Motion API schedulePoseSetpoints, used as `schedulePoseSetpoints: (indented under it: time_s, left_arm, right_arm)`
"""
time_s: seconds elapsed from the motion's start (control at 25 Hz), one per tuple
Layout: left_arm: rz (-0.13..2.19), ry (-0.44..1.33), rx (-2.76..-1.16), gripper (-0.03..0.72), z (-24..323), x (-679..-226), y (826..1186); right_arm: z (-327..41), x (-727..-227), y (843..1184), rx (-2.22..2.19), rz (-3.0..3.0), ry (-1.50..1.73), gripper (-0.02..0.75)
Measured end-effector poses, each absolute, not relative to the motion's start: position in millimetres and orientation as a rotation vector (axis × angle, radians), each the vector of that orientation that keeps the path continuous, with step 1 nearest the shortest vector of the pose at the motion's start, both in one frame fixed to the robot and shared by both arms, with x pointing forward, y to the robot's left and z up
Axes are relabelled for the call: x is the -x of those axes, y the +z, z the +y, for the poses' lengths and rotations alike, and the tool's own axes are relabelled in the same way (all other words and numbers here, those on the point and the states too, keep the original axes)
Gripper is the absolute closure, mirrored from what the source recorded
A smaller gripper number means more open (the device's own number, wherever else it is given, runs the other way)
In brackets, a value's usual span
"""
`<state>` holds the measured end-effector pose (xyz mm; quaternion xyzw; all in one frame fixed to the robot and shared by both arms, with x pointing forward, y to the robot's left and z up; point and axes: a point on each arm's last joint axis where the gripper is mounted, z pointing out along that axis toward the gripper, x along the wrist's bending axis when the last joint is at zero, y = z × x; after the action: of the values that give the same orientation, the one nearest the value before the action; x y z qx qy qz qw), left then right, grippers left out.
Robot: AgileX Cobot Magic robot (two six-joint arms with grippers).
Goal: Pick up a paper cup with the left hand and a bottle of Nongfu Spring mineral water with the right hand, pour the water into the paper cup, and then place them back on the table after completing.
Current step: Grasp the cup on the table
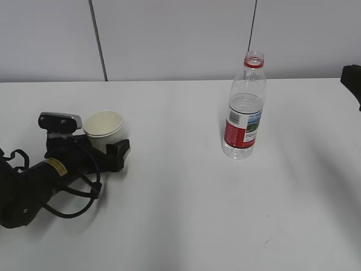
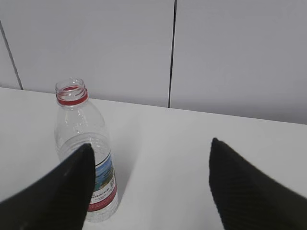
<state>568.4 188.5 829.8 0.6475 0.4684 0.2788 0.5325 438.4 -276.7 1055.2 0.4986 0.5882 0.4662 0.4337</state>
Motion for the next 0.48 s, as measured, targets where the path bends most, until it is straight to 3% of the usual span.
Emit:
schedulePoseSetpoints:
  time_s: [0.16,0.36,0.48]
  left_arm:
    - [1.117,0.665,-1.544,0.134,188.5,-568.4,829.8]
    - [1.117,0.665,-1.543,0.26,188.5,-568.4,829.9]
    - [1.117,0.665,-1.543,0.289,188.5,-568.4,829.9]
  right_arm:
    - [-276.7,-438.4,1055.3,-1.241,1.464,1.162,0.189]
    - [-276.7,-438.4,1055.3,-1.241,1.464,1.162,0.189]
    - [-276.5,-440.4,1052.7,-1.249,1.474,1.155,0.189]
